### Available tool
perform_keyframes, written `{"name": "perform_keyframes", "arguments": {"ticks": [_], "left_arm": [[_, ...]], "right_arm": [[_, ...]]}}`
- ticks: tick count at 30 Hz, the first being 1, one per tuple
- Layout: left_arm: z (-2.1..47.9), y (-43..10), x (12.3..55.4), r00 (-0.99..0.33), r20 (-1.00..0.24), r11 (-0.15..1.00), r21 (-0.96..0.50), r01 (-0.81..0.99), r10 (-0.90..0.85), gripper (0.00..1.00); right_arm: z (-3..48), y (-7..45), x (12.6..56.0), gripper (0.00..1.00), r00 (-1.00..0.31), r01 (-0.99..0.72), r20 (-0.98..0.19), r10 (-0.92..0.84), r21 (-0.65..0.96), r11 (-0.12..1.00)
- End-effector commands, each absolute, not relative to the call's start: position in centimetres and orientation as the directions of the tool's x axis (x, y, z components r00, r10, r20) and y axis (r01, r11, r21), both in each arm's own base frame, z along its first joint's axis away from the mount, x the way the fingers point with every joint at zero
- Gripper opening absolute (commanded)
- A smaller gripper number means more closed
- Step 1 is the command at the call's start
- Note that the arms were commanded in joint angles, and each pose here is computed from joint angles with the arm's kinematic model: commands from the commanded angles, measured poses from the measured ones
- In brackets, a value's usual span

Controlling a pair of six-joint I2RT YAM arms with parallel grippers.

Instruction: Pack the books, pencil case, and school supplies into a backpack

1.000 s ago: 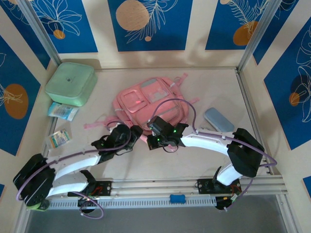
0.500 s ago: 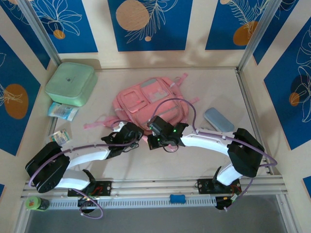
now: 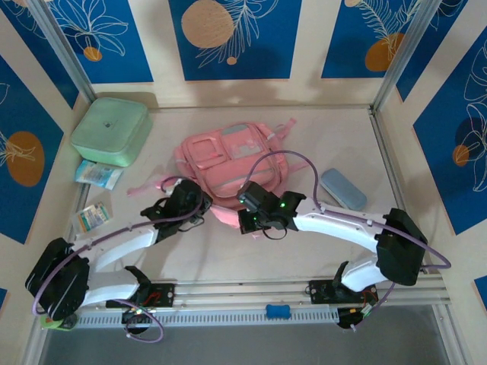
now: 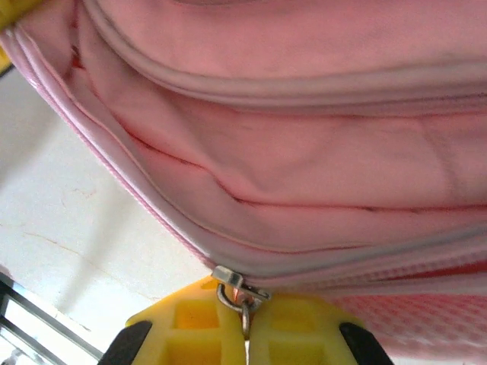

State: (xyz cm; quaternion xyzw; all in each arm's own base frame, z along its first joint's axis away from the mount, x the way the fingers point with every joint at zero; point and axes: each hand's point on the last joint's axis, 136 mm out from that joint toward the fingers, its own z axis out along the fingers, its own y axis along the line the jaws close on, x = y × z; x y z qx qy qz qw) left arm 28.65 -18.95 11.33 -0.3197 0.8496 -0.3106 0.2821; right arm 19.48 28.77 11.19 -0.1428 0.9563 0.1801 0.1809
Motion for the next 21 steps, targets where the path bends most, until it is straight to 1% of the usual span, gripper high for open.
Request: {"name": "perform_keyframes", "arguments": {"ticks": [1,4,6,8,10,12,14,16,19,21], "left_arm": [[12.2,-13.9,30.9,-0.580,-0.405,0.673,-0.637,-0.375,-0.707,0.00],[12.2,-12.9,31.8,-0.610,-0.411,0.698,-0.620,-0.358,-0.678,0.00],[12.0,-12.2,32.2,-0.633,-0.415,0.722,-0.592,-0.357,-0.653,0.00],[11.8,-11.9,32.6,-0.648,-0.420,0.736,-0.581,-0.346,-0.636,0.00],[11.8,-11.9,33.3,-0.657,-0.417,0.738,-0.585,-0.336,-0.629,0.00],[12.2,-11.8,34.1,-0.665,-0.433,0.754,-0.577,-0.314,-0.608,0.00],[12.5,-11.5,34.4,-0.683,-0.434,0.770,-0.561,-0.305,-0.587,0.00],[13.3,-11.9,34.3,-0.701,-0.430,0.772,-0.572,-0.277,-0.570,0.21],[14.0,-12.3,32.8,-0.701,-0.400,0.740,-0.615,-0.272,-0.590,0.38],[14.3,-12.9,31.3,-0.692,-0.371,0.703,-0.654,-0.279,-0.619,0.43]], "right_arm": [[9.0,22.0,17.8,0.00,-0.945,-0.226,-0.273,-0.181,0.144,0.963],[8.8,21.0,18.2,0.00,-0.958,-0.192,-0.244,-0.148,0.170,0.967],[9.4,21.3,18.5,0.00,-0.951,-0.215,-0.259,-0.168,0.169,0.962],[10.5,23.7,18.3,0.00,-0.929,-0.298,-0.289,-0.231,0.214,0.930],[11.7,26.9,17.7,0.00,-0.909,-0.371,-0.309,-0.280,0.293,0.881],[12.5,29.2,17.5,0.00,-0.908,-0.390,-0.306,-0.287,0.362,0.847],[13.0,30.5,17.9,0.00,-0.907,-0.392,-0.315,-0.279,0.388,0.834],[13.0,31.0,18.3,0.00,-0.908,-0.387,-0.323,-0.268,0.398,0.832],[12.7,31.6,18.3,0.00,-0.909,-0.389,-0.322,-0.266,0.419,0.821],[12.2,31.6,18.3,0.00,-0.912,-0.382,-0.314,-0.264,0.419,0.824]]}}
